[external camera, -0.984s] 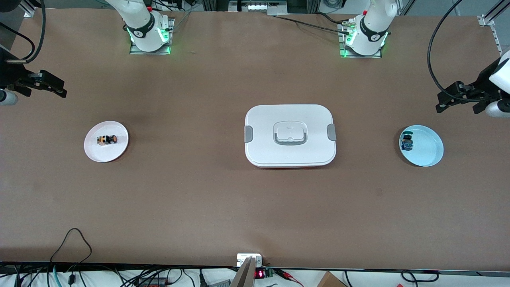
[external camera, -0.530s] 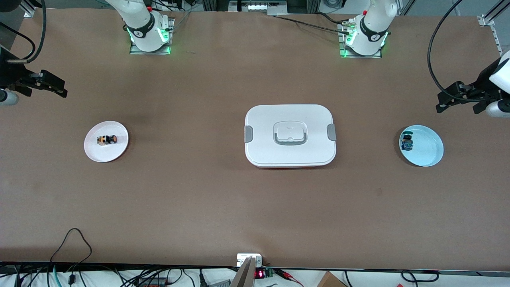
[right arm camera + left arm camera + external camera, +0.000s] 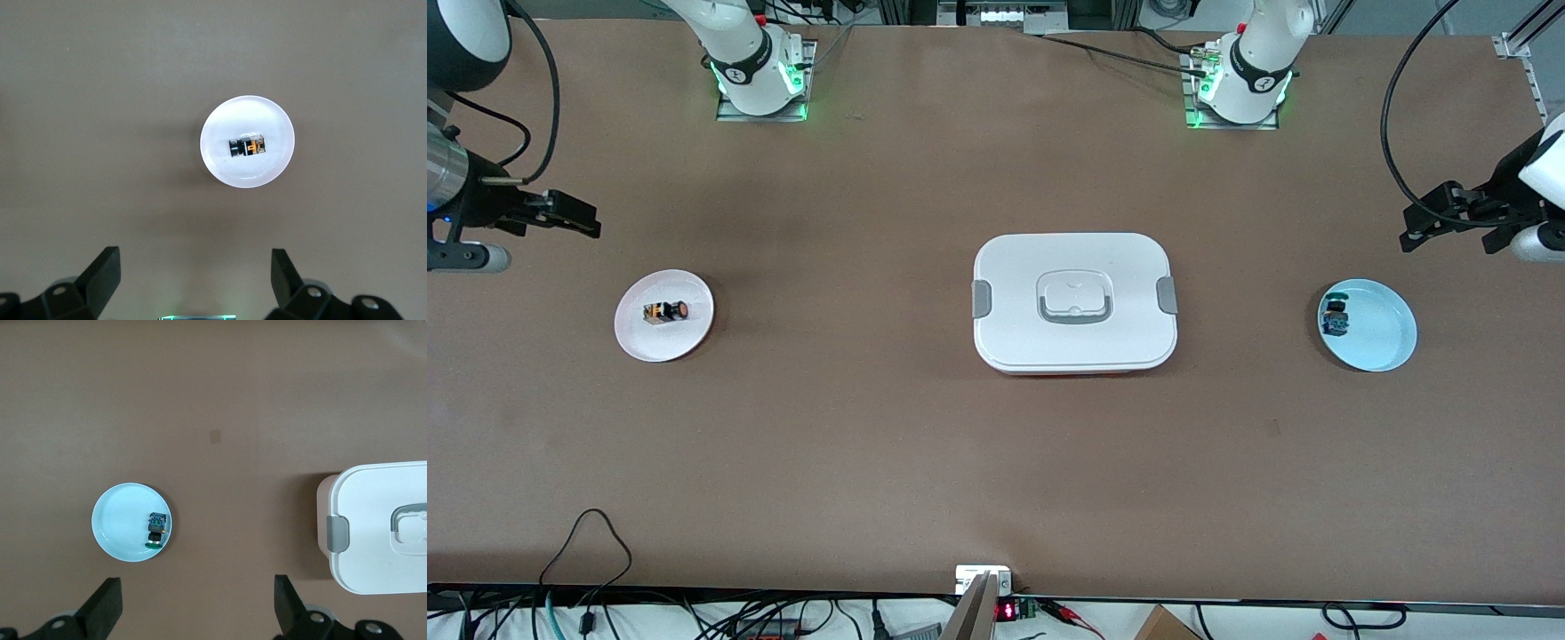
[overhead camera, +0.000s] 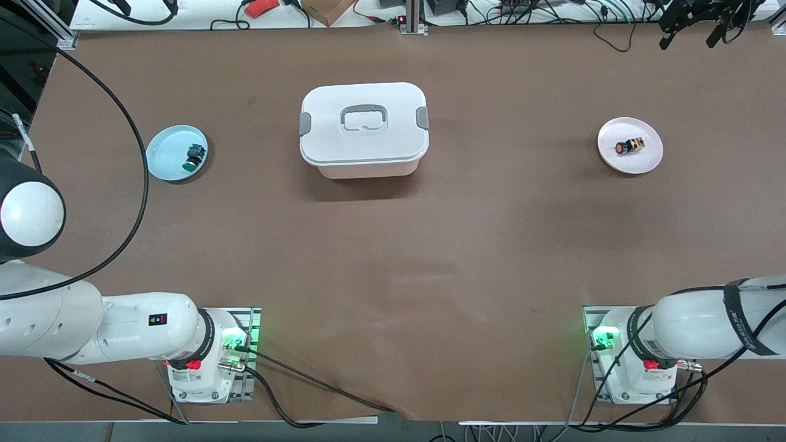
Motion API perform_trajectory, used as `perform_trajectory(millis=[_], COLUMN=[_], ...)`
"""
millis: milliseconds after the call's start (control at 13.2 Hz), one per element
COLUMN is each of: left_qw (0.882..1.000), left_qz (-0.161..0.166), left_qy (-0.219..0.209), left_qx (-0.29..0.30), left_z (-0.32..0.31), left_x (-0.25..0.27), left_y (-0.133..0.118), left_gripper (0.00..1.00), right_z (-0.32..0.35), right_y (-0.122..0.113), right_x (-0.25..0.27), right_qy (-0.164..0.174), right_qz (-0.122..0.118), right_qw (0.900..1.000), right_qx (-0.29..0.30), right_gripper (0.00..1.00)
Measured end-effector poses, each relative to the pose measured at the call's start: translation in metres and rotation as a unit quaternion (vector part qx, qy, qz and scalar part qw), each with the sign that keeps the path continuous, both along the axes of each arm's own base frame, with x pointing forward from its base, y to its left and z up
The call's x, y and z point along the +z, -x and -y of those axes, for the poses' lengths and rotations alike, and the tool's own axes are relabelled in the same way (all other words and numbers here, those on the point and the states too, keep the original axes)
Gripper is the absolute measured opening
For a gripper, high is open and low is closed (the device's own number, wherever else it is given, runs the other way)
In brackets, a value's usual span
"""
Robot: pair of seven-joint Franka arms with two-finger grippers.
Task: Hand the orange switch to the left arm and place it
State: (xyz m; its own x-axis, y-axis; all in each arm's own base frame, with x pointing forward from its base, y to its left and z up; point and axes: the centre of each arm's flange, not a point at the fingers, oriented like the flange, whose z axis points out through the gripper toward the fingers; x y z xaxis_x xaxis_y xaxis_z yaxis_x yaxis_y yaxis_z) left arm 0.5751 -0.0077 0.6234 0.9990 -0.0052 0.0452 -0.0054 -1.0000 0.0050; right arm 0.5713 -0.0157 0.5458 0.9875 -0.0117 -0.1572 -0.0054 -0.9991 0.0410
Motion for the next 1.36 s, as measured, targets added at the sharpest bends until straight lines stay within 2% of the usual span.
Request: perform_trajectory(millis=[227, 530, 681, 984, 1363], left_qw=[1.000, 1.000, 1.000, 1.000, 1.000], left_qz=[0.000, 0.000, 0.000, 0.000, 0.000], left_qy=[0.000, 0.000, 0.000, 0.000, 0.000], left_qx=[0.000, 0.000, 0.000, 0.001, 0.001], left_z=[0.000, 0.000, 0.000, -0.001, -0.002], left_x=[0.000, 0.000, 0.000, 0.000, 0.000], left_y=[0.000, 0.000, 0.000, 0.000, 0.000], left_gripper=[1.00, 1.00, 1.00, 1.00, 1.00], right_z=[-0.002, -0.005, -0.003, 0.005, 0.005], right_y=[-0.006, -0.023, -0.029, -0.043, -0.053], right_x=[-0.016, -0.038, -0.054, -0.090, -0.147], right_qy=[0.000, -0.022, -0.022, 0.016, 0.020], right_qz=[-0.013, -0.001, -0.009, -0.021, -0.052], right_qw=[1.000, 1.000, 1.000, 1.000, 0.998], right_qx=[0.001, -0.006, -0.007, 0.005, 0.010], right_gripper=[1.00, 1.00, 1.00, 1.00, 1.00])
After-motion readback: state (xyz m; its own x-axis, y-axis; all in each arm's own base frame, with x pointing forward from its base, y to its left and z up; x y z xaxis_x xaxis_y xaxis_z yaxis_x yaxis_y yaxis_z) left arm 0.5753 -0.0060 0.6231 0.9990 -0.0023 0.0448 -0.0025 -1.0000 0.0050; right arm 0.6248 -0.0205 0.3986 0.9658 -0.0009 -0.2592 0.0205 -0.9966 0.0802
